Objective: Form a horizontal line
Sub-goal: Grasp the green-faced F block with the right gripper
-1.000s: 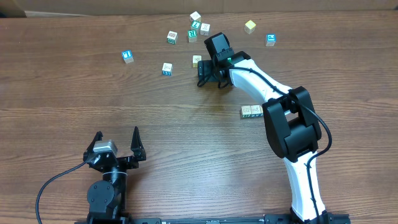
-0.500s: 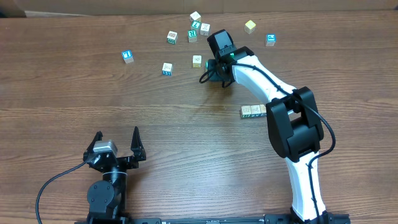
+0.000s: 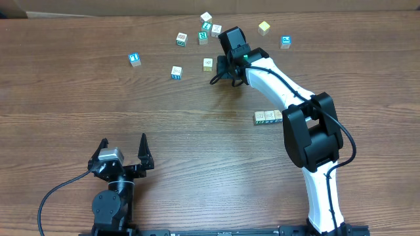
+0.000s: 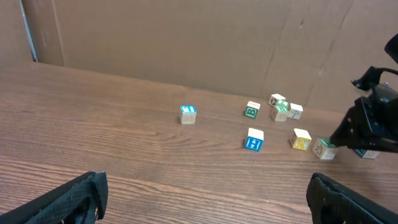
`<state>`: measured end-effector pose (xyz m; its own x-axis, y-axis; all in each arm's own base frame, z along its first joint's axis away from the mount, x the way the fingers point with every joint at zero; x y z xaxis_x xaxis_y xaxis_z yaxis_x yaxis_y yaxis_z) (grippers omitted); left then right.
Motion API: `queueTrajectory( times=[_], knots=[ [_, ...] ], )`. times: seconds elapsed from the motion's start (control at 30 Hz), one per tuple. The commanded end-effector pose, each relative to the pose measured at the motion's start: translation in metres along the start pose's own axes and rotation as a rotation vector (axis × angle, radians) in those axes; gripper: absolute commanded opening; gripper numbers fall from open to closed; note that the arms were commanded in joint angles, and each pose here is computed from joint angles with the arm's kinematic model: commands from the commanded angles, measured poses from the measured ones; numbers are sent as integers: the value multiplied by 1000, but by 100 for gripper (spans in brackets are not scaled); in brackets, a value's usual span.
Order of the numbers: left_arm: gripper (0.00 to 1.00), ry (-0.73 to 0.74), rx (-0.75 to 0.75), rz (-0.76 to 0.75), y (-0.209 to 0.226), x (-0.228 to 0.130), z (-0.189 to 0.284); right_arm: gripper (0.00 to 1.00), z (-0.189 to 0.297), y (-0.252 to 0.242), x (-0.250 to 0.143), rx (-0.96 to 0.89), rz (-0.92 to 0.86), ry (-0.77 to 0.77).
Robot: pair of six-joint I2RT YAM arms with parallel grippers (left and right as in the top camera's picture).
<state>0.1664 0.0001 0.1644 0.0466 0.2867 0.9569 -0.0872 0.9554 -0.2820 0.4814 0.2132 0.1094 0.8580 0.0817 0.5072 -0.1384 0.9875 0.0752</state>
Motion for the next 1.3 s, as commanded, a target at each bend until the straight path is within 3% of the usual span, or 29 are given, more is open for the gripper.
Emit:
queueTrajectory(
  times=[0.0, 0.23, 0.67, 0.8, 1.0, 1.27],
  knots=[
    [100, -9, 5, -20, 1, 0, 0, 40, 6, 1, 14, 8, -14, -53],
    [99, -9, 5, -20, 1, 0, 0, 52, -11, 9, 5, 89, -2, -7],
    [100, -9, 5, -20, 1, 0, 0, 52, -14, 9, 8, 93, 38, -34],
    [99, -9, 5, -20, 1, 0, 0, 51, -13, 10, 11, 95, 79, -57],
    [100, -9, 5, -20, 1, 0, 0, 40, -13, 10, 11, 94, 89, -54],
    [100, -9, 5, -20, 1, 0, 0, 41, -14, 10, 10, 92, 131, -51]
  ],
)
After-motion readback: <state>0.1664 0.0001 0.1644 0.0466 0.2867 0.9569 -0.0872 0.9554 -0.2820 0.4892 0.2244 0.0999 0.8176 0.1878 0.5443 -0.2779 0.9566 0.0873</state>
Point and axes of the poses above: each gripper's point midway between its finger pads, its own z axis back along the fingers, its own y axis along the line the jaws close on, x = y × z, the point moved 8 cm from there along z, back along the fingers, and after that the axes turned 7 degrees about z, right-handed, at the moved point
